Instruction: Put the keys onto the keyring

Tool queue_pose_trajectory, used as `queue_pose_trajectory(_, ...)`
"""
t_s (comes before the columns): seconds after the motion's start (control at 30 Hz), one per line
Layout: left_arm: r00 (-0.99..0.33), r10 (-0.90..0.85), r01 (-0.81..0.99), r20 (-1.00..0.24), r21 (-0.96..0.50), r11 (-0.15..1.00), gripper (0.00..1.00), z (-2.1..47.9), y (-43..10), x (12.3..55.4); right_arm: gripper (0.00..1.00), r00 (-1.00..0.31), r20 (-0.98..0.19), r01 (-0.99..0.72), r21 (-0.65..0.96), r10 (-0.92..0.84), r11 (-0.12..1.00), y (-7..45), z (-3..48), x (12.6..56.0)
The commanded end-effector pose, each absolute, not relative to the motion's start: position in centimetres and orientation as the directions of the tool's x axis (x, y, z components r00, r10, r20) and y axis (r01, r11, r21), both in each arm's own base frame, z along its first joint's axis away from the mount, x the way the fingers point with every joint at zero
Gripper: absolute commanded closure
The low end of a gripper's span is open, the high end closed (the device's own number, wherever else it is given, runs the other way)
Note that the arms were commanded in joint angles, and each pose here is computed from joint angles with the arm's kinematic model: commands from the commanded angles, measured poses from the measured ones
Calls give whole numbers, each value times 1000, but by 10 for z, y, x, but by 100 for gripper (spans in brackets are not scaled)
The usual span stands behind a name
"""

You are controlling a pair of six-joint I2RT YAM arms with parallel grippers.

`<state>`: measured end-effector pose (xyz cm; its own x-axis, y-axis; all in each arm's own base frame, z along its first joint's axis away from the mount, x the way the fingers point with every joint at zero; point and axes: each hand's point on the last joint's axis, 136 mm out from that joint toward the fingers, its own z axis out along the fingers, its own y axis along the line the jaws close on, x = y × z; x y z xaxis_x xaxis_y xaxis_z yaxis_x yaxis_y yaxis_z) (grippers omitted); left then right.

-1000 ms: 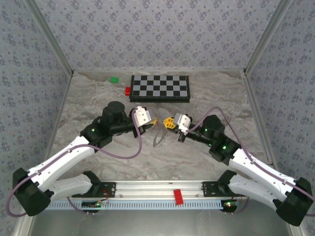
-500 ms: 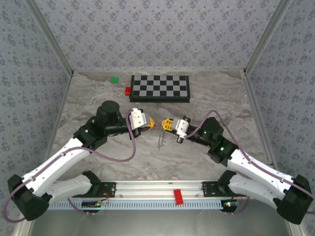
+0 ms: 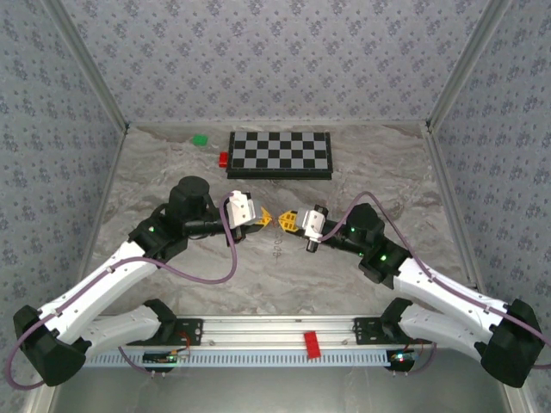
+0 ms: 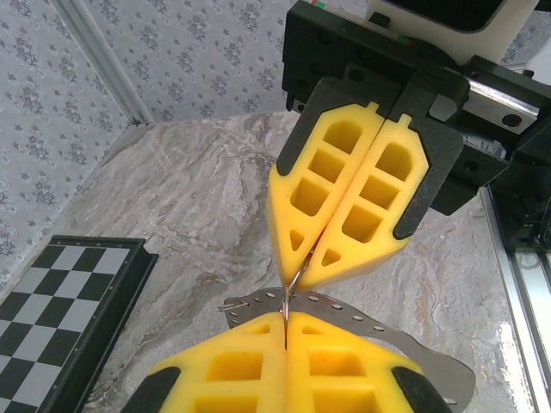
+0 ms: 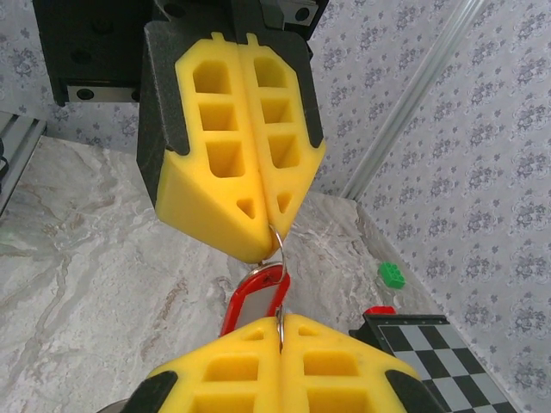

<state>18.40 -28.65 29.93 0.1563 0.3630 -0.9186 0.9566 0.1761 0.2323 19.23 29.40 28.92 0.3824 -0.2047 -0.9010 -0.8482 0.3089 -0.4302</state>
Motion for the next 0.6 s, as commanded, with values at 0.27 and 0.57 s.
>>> queue_pose_trajectory(0.27, 180, 351, 958, -919, 244, 148, 100, 308, -288, 181, 100, 445, -889, -822, -452, -105, 347, 291, 330, 187)
queue_pose_trajectory(0.57, 176, 351, 962, -920, 237, 138, 100, 307, -290, 180, 100, 450, -889, -822, -450, -86, 348, 291, 334, 184)
